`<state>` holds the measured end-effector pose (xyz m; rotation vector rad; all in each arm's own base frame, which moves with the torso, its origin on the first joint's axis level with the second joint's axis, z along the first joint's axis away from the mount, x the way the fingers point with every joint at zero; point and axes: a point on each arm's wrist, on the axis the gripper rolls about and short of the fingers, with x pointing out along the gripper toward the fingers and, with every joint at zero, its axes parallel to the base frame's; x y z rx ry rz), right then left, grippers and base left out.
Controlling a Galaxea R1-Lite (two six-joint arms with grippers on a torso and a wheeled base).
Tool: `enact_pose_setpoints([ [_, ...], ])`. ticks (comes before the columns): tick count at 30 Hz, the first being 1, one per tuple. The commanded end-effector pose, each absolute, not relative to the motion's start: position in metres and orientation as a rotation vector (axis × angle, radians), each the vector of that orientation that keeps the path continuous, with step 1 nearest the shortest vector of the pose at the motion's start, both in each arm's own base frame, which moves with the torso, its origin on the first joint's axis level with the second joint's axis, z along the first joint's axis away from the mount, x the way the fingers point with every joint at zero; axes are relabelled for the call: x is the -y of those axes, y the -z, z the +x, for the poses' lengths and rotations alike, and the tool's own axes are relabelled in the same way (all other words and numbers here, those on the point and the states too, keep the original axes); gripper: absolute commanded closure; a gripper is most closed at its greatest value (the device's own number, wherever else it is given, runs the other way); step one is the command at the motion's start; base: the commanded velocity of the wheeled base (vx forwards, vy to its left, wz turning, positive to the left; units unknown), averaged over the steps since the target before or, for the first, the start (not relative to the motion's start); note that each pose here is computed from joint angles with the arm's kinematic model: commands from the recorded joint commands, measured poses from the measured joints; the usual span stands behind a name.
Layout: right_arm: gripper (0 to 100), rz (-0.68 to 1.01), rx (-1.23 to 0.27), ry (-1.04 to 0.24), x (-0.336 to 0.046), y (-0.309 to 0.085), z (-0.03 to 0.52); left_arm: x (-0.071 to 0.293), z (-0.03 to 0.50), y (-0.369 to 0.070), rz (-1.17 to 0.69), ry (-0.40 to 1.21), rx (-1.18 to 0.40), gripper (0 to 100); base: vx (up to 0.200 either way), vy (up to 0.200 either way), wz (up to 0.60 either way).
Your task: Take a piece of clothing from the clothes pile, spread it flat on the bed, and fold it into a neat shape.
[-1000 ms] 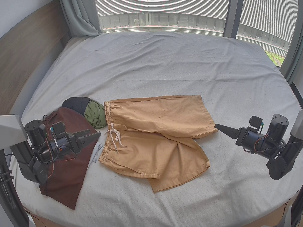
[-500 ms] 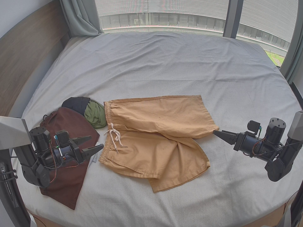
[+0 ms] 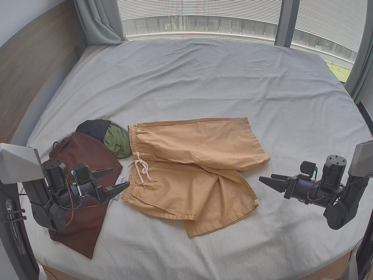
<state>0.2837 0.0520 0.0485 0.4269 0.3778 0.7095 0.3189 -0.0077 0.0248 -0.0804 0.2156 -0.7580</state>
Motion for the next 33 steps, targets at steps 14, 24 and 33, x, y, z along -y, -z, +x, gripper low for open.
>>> enact_pose_setpoints([
  [14,0,0.448,-0.558,-0.678,-0.054,0.005,0.285,0.007,0.321,-0.019,-0.09,0.757,-0.23,0,0.0,0.0,0.0],
  [24,0,0.439,-0.62,-0.636,-0.064,0.036,0.294,0.006,0.322,-0.022,-0.117,0.755,-0.228,0,0.0,0.0,0.0],
  [33,0,0.434,-0.624,-0.648,-0.072,0.041,0.297,0.007,0.322,-0.023,-0.115,0.757,-0.223,0,0.0,0.0,0.0],
])
